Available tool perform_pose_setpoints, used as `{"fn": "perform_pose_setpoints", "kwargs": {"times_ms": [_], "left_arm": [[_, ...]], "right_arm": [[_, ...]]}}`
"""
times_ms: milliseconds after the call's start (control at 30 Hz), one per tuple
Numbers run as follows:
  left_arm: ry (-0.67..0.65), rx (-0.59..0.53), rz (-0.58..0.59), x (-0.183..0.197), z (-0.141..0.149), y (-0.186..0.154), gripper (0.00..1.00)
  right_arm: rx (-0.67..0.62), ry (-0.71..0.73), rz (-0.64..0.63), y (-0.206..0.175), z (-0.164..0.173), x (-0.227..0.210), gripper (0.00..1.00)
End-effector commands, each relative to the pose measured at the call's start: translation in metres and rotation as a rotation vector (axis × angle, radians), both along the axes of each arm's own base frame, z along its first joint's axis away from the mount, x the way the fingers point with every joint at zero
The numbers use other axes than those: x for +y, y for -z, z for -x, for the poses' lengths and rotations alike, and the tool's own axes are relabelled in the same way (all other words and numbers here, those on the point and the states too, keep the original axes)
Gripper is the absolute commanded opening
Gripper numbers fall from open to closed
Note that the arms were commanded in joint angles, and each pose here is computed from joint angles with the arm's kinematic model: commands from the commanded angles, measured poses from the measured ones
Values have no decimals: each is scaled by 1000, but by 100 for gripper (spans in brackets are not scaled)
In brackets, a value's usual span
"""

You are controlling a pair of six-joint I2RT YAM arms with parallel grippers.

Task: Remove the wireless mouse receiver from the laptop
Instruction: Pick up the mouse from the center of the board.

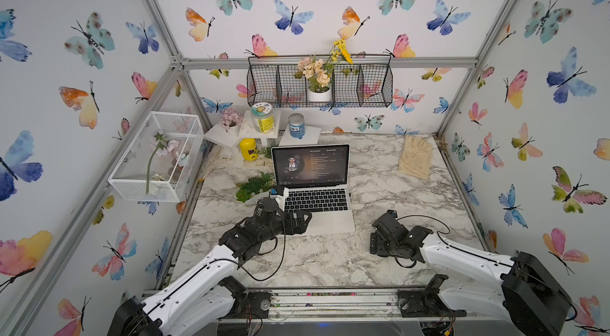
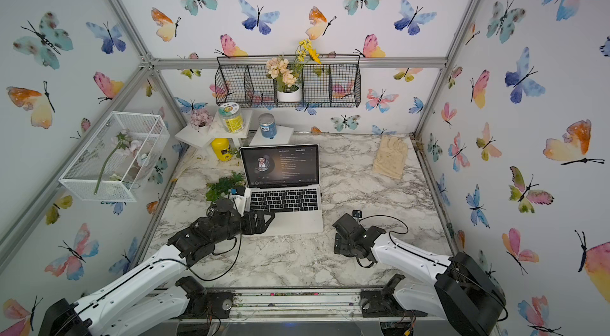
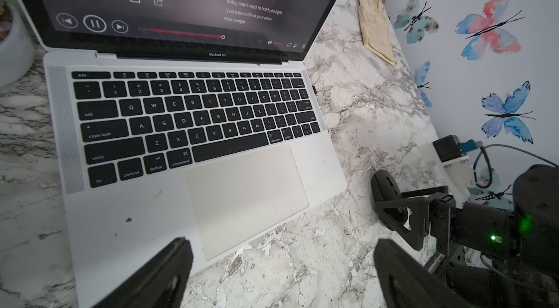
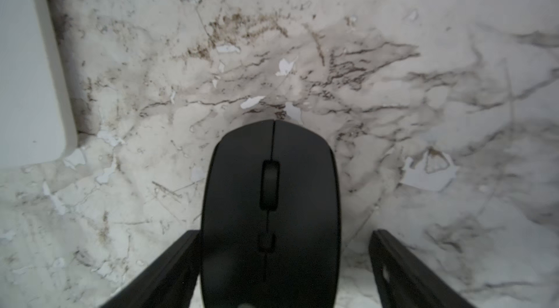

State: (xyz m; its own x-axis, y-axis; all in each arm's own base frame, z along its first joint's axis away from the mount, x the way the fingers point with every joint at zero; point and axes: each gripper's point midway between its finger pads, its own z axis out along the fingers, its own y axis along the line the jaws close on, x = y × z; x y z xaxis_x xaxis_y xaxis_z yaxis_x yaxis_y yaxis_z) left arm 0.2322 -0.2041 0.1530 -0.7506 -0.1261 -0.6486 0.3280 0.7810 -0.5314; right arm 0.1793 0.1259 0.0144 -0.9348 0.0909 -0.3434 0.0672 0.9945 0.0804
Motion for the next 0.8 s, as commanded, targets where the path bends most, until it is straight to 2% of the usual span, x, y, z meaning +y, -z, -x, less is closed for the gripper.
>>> {"fn": "perform_pose_setpoints", "kwargs": {"times_ms": [0,200,300,367,433,500,567,633,700,767], "left_arm": [[7,-29,3,-2,-2,-4,99],[20,-27,-25,-3,-4,1,99],[41,-53,-24,-7,-7,-6,99],[75,-84,7,-13,-11,-17,99],[162,-120,74,-24,-14,-34,99],[265,-153,139,-36,-17,-52,99],[385,-188,189,-52,-18,-72,99],[575,-239,214,-70,-9,-92,100],[633,-291,185,-75,-11,-105,100],[610,-344,139,-65,-18,-115,99]], "right_arm": [[22,23,24,8,4,-3,81],[27,1,43,5,-4,7,52],[-6,-22,18,-17,-12,20,49],[-60,-81,-71,-48,-23,42,48],[-146,-187,-227,-91,-35,78,48],[-176,-318,-383,-127,-36,114,48],[-167,-470,-497,-152,-30,146,48],[-102,-619,-599,-168,-17,175,49],[-65,-724,-680,-180,-10,195,49],[-42,-780,-736,-187,-10,204,49]]}}
